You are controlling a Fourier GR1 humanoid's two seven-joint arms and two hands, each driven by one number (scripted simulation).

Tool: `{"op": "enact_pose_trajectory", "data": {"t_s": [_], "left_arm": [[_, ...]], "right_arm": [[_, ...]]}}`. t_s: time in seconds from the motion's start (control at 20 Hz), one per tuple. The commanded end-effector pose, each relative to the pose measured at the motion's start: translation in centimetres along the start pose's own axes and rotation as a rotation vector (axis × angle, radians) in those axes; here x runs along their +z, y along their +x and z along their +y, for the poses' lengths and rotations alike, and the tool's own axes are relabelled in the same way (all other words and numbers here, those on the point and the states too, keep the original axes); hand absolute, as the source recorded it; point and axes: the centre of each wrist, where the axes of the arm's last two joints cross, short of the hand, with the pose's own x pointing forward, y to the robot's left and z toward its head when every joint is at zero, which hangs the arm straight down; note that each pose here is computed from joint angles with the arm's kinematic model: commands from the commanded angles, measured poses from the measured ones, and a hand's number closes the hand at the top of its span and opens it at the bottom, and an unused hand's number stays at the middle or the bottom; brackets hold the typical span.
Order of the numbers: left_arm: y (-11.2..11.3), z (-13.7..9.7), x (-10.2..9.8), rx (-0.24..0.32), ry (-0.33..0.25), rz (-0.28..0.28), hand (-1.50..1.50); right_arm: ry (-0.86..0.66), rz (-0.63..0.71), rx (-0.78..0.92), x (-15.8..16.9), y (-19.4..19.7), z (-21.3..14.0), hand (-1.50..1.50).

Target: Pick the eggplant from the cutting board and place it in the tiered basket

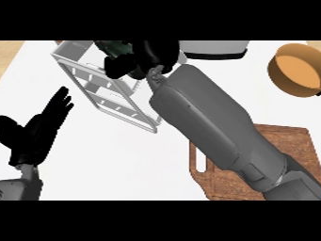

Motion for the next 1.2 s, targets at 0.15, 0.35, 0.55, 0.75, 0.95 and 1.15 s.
{"op": "enact_pose_trajectory", "data": {"t_s": [0.15, 0.35, 0.55, 0.75, 0.95, 1.15], "left_arm": [[0.3, 0.6, -0.8, -0.009, -0.004, -0.015, 0.0], [-0.7, 0.4, -0.6, -0.001, -0.027, -0.001, 0.0], [0.8, 0.8, -1.2, -0.016, -0.023, -0.011, 0.0], [-0.2, -0.5, -0.6, -0.01, -0.052, -0.034, 0.0], [1.1, -1.3, -1.7, -0.008, -0.048, -0.024, 0.0], [1.0, 0.2, -0.7, 0.0, -0.051, -0.015, 0.0]], "right_arm": [[-0.074, 0.017, 0.057, -1.0, -1.9, 3.2, 1.5], [-0.133, 0.002, 0.07, -1.7, -2.8, 3.9, 1.5], [-0.215, 0.025, -0.073, -2.6, -2.2, 2.9, 1.5], [-0.196, -0.006, -0.004, -2.6, -3.4, 4.3, -1.5], [-0.209, 0.003, -0.057, -3.2, -3.3, 3.8, -1.5], [-0.238, 0.019, -0.208, -3.5, -2.0, 2.5, -1.5]]}}
